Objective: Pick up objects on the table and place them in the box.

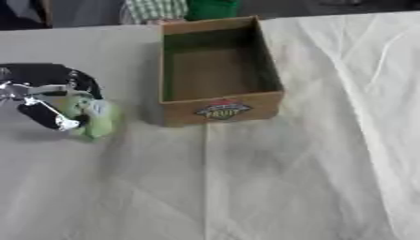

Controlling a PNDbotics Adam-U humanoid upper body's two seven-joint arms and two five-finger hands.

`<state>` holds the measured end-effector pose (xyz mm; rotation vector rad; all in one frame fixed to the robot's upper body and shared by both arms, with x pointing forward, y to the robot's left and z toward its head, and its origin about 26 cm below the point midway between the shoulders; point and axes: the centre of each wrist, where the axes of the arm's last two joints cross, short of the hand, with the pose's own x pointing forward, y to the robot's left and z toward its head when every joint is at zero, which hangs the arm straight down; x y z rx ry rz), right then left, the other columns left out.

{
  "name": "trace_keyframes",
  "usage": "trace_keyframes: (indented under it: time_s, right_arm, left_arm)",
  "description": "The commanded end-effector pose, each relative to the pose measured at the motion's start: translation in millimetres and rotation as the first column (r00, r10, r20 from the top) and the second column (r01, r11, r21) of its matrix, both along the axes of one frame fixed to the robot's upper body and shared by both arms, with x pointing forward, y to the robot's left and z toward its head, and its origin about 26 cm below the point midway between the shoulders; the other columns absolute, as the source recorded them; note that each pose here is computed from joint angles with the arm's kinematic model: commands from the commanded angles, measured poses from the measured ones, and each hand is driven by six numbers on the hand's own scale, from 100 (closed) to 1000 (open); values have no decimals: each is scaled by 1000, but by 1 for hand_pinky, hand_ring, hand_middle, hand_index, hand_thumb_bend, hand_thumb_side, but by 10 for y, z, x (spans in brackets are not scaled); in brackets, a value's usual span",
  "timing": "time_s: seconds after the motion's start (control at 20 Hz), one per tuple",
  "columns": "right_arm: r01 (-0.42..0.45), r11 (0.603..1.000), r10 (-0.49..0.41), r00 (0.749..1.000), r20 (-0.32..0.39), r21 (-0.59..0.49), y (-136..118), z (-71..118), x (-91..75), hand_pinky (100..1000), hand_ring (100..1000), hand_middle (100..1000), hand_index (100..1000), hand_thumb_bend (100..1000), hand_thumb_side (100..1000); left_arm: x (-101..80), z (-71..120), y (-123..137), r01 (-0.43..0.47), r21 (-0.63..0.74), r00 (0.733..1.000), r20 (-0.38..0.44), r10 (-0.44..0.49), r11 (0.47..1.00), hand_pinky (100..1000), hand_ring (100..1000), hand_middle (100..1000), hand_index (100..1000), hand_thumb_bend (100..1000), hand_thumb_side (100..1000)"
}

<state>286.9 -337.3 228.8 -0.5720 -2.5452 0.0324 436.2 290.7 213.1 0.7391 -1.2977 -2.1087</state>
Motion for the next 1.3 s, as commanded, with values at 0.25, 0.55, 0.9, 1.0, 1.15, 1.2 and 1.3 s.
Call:
trace_keyframes:
  time_s: [0.25, 0.55, 0.9, 1.0, 1.15, 1.2, 1.3]
  right_arm:
    - [-7, 1000, 8, 999, 31, -14, -4, 90, -21, 869, 746, 758, 891, 100, 513]
    - [-6, 1000, 6, 1000, 29, -9, -7, 79, -24, 869, 746, 758, 891, 100, 514]
    - [-5, 1000, 5, 1000, 29, -5, -12, 74, -26, 869, 746, 758, 892, 100, 518]
    - [-5, 1000, 5, 1000, 30, -4, -13, 74, -26, 869, 746, 758, 892, 100, 519]
    - [-6, 1000, 6, 999, 34, 0, -14, 77, -26, 869, 746, 757, 892, 100, 520]
    - [-6, 1000, 5, 999, 35, 1, -14, 77, -26, 869, 746, 757, 892, 100, 519]
    - [-6, 1000, 5, 999, 37, 3, -14, 77, -26, 869, 746, 757, 892, 100, 521]
  left_arm:
    - [21, 25, 159, 223, 371, 969, -186, -163, 901, 694, 758, 683, 754, 100, 390]
    - [-11, 161, 120, 200, 329, 977, -140, -162, 923, 609, 650, 541, 657, 100, 362]
    - [-104, 414, 41, 174, 260, 985, -62, -164, 950, 499, 535, 438, 558, 100, 368]
    - [-133, 481, 22, 164, 237, 986, -32, -161, 958, 480, 518, 421, 541, 100, 375]
    - [-158, 531, 8, 151, 203, 988, 5, -156, 967, 443, 478, 384, 504, 100, 432]
    - [-162, 541, 6, 149, 190, 988, 17, -155, 970, 434, 468, 375, 493, 100, 437]
    - [-175, 587, -11, 149, 159, 986, 52, -159, 976, 416, 447, 355, 473, 100, 446]
